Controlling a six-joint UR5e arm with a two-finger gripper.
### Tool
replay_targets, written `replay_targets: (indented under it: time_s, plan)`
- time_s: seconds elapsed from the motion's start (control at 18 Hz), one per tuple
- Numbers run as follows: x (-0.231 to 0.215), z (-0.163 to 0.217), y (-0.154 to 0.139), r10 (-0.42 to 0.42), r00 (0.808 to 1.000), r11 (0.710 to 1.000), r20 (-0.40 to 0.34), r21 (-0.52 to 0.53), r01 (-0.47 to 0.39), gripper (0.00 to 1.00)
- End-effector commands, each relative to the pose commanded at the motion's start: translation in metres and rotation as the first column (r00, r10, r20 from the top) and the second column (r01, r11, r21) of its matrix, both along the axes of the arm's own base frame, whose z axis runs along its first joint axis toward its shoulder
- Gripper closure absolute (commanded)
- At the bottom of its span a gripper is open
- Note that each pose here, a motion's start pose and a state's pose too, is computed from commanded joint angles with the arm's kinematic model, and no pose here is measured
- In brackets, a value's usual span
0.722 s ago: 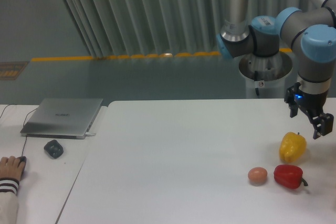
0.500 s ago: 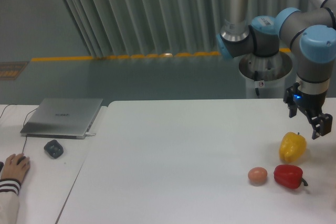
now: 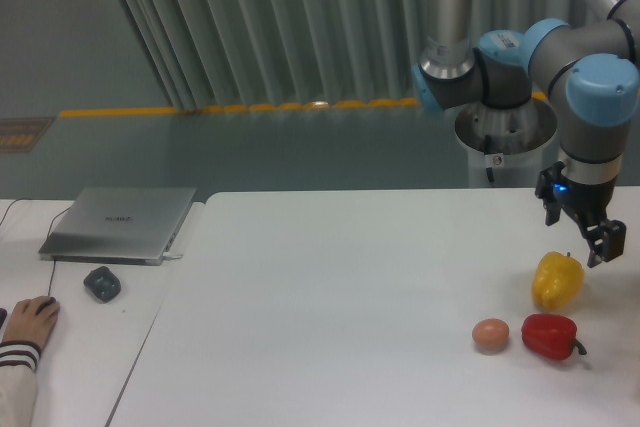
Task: Place the yellow pepper in a basket
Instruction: 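Lower the open gripper toward the yellow bell pepper, then close the gripper around the yellow pepper's top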
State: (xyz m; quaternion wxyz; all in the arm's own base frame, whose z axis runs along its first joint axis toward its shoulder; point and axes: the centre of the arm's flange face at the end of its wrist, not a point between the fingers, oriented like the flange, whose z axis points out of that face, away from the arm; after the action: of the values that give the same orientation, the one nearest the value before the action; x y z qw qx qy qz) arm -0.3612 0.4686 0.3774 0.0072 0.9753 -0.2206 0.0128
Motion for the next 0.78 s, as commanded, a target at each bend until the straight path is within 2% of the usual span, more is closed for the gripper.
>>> replay_targets:
  time_s: [0.22,0.39,0.5,0.61,0.78]
  plan:
    - [0.016,-0.015,0.012,-0.017,1.0,1.0,-0.013,-0.01,0.017,0.0]
    - [0.033,-0.033,0.035,-0.093,0.994,0.991,-0.055,-0.102,0.087,0.0]
    - [0.04,-0.045,0.043,-0.119,0.989,0.981,-0.084,-0.161,0.105,0.0]
    - [0.039,-0.051,0.04,-0.073,0.993,0.983,-0.09,-0.175,0.056,0.0]
    - [0.03,-0.054,0.032,0.093,0.99,0.98,-0.11,-0.165,-0.111,0.0]
